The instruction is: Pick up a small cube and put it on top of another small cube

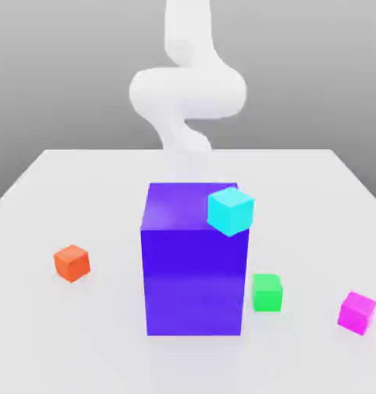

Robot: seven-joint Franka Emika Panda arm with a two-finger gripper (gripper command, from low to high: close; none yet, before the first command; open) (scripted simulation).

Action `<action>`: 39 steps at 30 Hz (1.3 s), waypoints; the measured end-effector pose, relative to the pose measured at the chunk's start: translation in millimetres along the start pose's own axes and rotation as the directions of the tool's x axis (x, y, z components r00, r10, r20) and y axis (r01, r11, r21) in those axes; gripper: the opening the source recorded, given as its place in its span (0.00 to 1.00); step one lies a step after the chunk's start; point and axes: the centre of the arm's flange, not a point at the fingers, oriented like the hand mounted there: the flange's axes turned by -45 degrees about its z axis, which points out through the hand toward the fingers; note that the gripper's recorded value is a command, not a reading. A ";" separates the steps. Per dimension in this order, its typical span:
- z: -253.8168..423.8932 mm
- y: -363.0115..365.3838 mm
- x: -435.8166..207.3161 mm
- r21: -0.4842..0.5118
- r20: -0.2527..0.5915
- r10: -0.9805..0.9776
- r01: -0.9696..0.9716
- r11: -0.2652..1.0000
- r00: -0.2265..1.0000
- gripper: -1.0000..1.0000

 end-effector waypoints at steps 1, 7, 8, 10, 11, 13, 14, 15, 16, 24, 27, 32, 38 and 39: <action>20.0 -9.2 -2.4 0.014 0.031 0.030 -0.031 0.999 0.999 0.50; 125.8 -68.6 -35.6 0.036 0.212 0.182 -0.194 0.980 0.960 0.50; 141.8 -79.1 -44.2 0.030 0.241 0.205 -0.218 0.975 0.949 0.50; 172.5 -100.3 -63.9 0.010 0.297 0.249 -0.263 0.965 0.922 0.50; 187.1 -110.8 -75.0 -0.003 0.323 0.270 -0.284 0.959 0.907 0.50; 214.6 -131.5 -99.5 -0.036 0.372 0.311 -0.322 0.946 0.875 0.50; 227.6 -141.6 -112.9 -0.055 0.394 0.331 -0.338 0.940 0.857 0.50; 240.0 -151.4 -127.0 -0.077 0.414 0.352 -0.353 0.933 0.840 0.50; 251.9 -160.9 -141.7 -0.100 0.433 0.372 -0.366 0.925 0.821 0.50; 323.6 -224.4 -280.7 -0.317 0.511 0.519 -0.410 0.855 0.686 0.50; 343.4 -233.3 -335.4 -0.412 0.499 0.581 -0.414 0.812 0.643 0.50; 382.7 -234.3 -392.6 -0.460 0.487 0.610 -0.410 0.787 0.625 0.50; 397.5 -232.1 -407.4 -0.461 0.487 0.611 -0.411 0.787 0.624 0.00; 397.5 -232.2 -407.3 -0.460 0.487 0.611 -0.412 0.787 0.624 0.00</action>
